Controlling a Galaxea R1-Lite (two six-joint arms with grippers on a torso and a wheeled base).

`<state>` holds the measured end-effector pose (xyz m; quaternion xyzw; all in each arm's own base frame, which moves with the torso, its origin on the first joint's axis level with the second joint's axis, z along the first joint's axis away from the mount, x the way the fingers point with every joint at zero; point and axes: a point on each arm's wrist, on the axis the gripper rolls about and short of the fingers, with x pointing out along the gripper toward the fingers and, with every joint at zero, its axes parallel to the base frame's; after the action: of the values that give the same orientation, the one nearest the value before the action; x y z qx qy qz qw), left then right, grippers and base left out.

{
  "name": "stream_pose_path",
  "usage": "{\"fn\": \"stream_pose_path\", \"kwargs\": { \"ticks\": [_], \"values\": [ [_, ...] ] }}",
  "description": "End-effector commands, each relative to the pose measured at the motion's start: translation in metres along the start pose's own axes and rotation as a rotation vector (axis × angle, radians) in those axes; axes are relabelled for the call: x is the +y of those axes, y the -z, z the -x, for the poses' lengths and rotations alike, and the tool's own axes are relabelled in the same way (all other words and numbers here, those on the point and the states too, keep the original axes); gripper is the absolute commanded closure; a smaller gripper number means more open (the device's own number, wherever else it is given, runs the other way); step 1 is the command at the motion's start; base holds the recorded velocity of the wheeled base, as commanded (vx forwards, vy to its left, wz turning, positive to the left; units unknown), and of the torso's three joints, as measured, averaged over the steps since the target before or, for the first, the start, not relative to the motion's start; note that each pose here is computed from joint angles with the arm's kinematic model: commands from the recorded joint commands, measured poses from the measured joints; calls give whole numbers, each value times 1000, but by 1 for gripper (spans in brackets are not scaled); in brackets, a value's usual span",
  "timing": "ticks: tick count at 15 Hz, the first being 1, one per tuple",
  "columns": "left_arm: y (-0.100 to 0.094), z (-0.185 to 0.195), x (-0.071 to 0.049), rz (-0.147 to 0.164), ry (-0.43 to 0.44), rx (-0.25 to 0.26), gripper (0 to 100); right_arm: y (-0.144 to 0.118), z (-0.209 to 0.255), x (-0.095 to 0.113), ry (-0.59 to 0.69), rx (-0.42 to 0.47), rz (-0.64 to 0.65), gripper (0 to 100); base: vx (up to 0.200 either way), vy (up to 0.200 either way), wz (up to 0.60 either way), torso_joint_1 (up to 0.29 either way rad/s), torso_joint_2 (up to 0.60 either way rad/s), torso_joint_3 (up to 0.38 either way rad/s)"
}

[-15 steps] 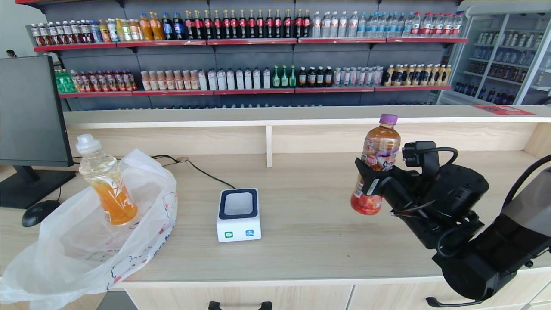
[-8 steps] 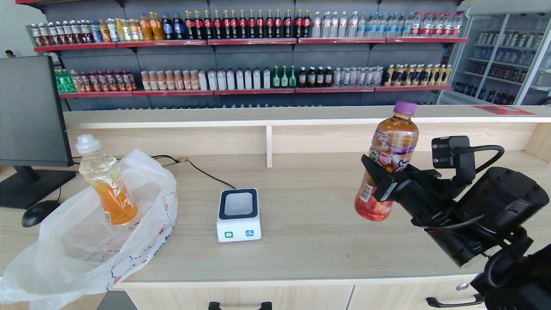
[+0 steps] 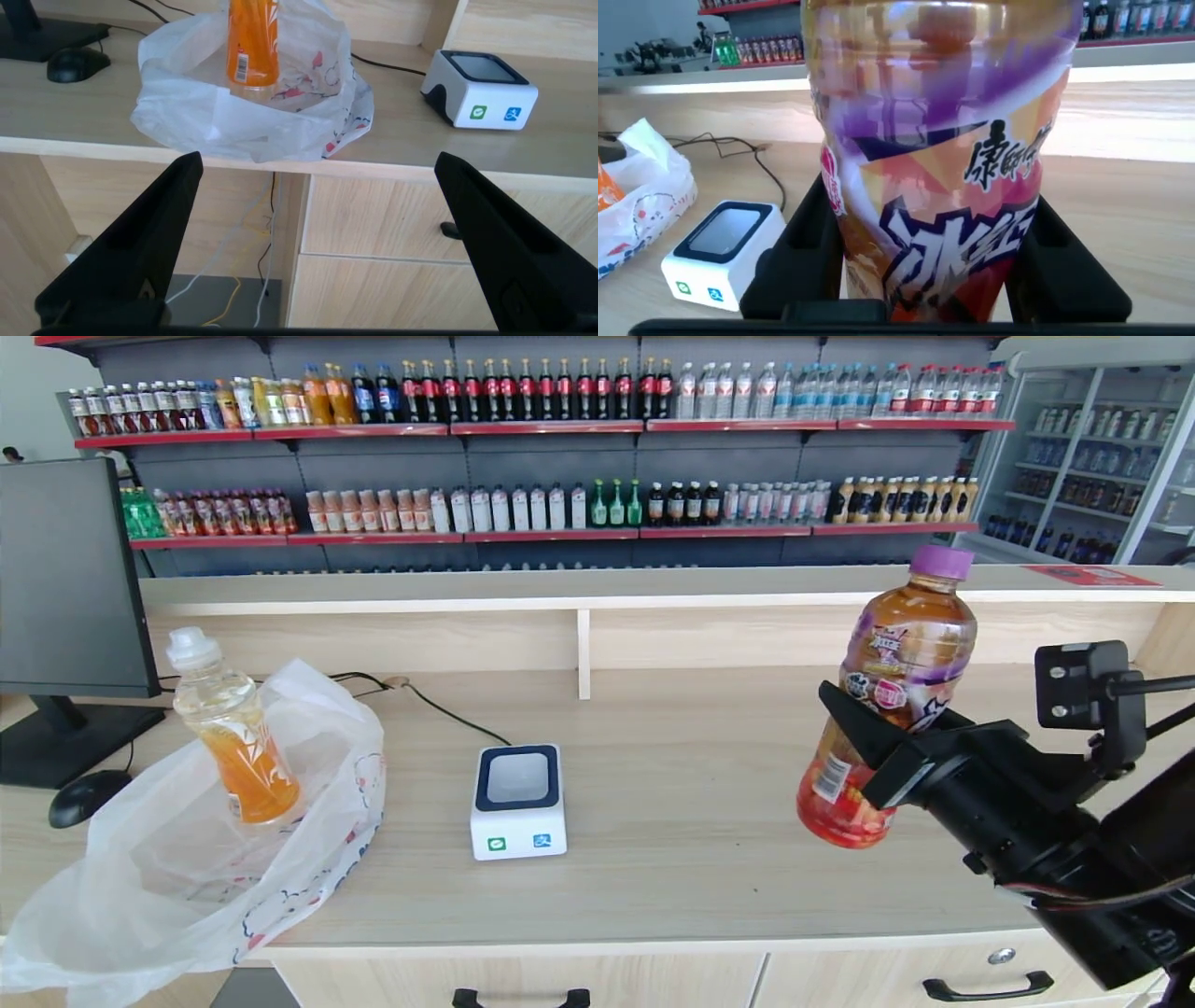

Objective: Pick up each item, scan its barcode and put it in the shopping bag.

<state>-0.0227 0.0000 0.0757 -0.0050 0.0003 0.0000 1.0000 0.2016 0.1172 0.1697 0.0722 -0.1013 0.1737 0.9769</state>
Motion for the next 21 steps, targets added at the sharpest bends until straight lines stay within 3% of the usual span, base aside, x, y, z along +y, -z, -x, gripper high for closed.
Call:
{"fn": "stream_pose_path", "kwargs": {
  "ticks": [1, 3, 5, 7, 9, 12, 15, 21],
  "values": [
    [0, 0, 0, 1, 0, -1, 0, -6, 8, 12, -57, -15, -48, 100, 0, 0, 0, 0, 0, 0],
    [0, 0, 0, 1, 0, -1, 0, -5, 19, 31, -148, 9, -143, 100, 0, 0, 0, 0, 0, 0],
    [0, 0, 0, 1, 0, -1, 0, -6, 32, 37, -196, 26, -206, 100, 0, 0, 0, 0, 0, 0],
    [0, 0, 0, 1, 0, -1, 0, -5, 37, 59, -296, 57, -306, 100, 0, 0, 0, 0, 0, 0],
    [0, 0, 0, 1, 0, -1, 0, -15, 28, 84, -385, 13, -346, 100, 0, 0, 0, 0, 0, 0],
    [0, 0, 0, 1, 0, -1, 0, -49, 9, 112, -532, -129, -419, 100, 0, 0, 0, 0, 0, 0],
    [0, 0, 0, 1, 0, -1, 0, -57, 7, 116, -641, -149, -440, 100, 0, 0, 0, 0, 0, 0],
    [0, 0, 0, 1, 0, -1, 0, -69, 8, 115, -688, -157, -541, 100, 0, 0, 0, 0, 0, 0]
  ]
}}
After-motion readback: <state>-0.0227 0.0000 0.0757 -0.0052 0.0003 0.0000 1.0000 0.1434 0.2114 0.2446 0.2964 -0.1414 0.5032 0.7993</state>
